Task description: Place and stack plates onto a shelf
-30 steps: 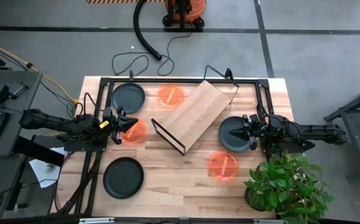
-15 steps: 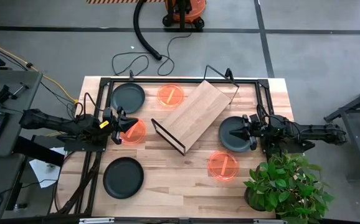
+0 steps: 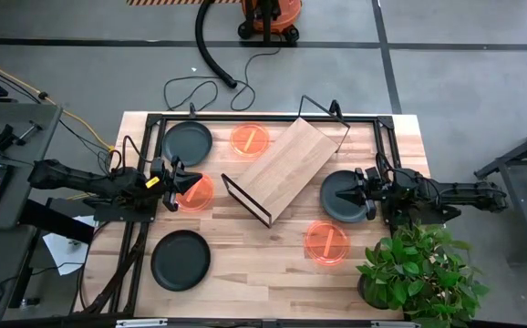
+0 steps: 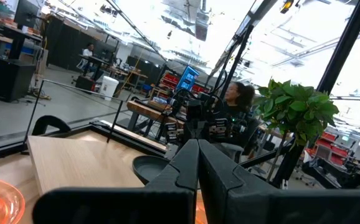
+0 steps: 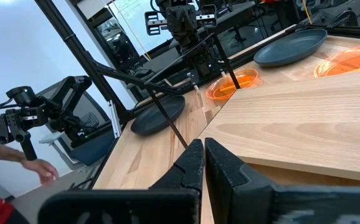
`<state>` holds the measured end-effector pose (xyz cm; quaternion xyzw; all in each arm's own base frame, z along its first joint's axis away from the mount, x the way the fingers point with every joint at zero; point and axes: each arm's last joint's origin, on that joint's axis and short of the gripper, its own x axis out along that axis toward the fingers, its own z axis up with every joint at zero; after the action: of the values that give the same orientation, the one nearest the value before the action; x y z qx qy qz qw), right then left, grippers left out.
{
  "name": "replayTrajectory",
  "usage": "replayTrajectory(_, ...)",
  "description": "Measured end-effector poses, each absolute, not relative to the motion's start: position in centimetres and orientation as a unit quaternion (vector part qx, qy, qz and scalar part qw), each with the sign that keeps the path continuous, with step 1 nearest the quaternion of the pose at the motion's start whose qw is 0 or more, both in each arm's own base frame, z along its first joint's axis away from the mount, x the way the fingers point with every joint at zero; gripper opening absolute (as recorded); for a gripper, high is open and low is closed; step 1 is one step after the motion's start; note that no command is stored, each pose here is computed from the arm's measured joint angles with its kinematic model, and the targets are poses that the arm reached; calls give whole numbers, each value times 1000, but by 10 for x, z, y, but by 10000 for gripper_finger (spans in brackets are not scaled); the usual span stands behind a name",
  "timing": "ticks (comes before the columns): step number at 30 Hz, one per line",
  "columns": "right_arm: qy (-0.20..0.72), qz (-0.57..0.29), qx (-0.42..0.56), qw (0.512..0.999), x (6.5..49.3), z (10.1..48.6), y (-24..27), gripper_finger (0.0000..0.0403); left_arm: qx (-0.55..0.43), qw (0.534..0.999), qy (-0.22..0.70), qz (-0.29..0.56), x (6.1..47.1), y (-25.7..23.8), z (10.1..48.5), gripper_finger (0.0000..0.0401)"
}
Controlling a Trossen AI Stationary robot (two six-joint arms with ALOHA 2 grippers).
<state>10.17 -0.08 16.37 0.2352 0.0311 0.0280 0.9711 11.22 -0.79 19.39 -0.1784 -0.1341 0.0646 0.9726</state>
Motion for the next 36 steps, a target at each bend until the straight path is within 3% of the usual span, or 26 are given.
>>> replayTrajectory(28,22,18,246,969,102,165,-1,0,-178,973,-134,65,112,-8,194,1)
replayTrajectory(33,-106,-30,385,916,100,185,-7,0,-179,973,-134,65,112,-8,194,1)
replayTrajectory(36,-206,-78,475,852,96,196,-12,0,-178,973,-134,65,112,-8,194,1)
